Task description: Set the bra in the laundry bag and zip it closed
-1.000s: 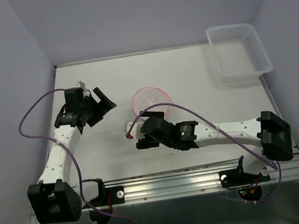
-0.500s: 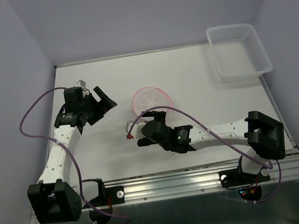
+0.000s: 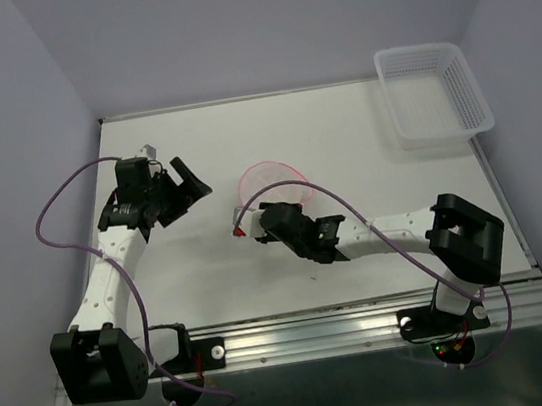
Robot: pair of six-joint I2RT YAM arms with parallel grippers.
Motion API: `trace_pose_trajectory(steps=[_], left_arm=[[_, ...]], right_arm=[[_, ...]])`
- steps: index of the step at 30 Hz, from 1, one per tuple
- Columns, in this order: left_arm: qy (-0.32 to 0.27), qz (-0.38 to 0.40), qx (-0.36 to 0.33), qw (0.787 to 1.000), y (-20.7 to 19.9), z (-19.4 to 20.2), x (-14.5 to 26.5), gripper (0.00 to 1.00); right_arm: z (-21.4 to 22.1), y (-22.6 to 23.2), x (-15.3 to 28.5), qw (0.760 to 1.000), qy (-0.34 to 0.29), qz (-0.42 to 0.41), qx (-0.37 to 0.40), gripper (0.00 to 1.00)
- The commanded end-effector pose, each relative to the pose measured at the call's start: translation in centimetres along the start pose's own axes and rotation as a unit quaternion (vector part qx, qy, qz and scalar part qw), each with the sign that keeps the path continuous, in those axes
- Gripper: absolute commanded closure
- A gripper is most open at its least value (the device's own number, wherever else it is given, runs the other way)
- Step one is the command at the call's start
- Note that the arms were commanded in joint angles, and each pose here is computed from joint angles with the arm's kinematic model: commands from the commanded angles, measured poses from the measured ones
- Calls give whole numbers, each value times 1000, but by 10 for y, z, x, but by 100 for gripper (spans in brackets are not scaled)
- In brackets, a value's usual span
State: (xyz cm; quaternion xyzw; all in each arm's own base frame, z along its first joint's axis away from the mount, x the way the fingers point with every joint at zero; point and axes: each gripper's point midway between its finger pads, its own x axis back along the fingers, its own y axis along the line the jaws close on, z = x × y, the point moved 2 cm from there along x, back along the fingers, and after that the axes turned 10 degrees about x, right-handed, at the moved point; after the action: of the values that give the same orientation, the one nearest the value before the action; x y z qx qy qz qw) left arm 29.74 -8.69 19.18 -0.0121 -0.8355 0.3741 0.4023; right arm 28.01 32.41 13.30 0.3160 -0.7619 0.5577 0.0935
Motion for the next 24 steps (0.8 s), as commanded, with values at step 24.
trace_pose_trajectory(steps=[24], left_arm=[[-6,221,-144,965,-82,47,30,1]], right_arm=[[-32,-90,25,982,-149,10,-118,91]])
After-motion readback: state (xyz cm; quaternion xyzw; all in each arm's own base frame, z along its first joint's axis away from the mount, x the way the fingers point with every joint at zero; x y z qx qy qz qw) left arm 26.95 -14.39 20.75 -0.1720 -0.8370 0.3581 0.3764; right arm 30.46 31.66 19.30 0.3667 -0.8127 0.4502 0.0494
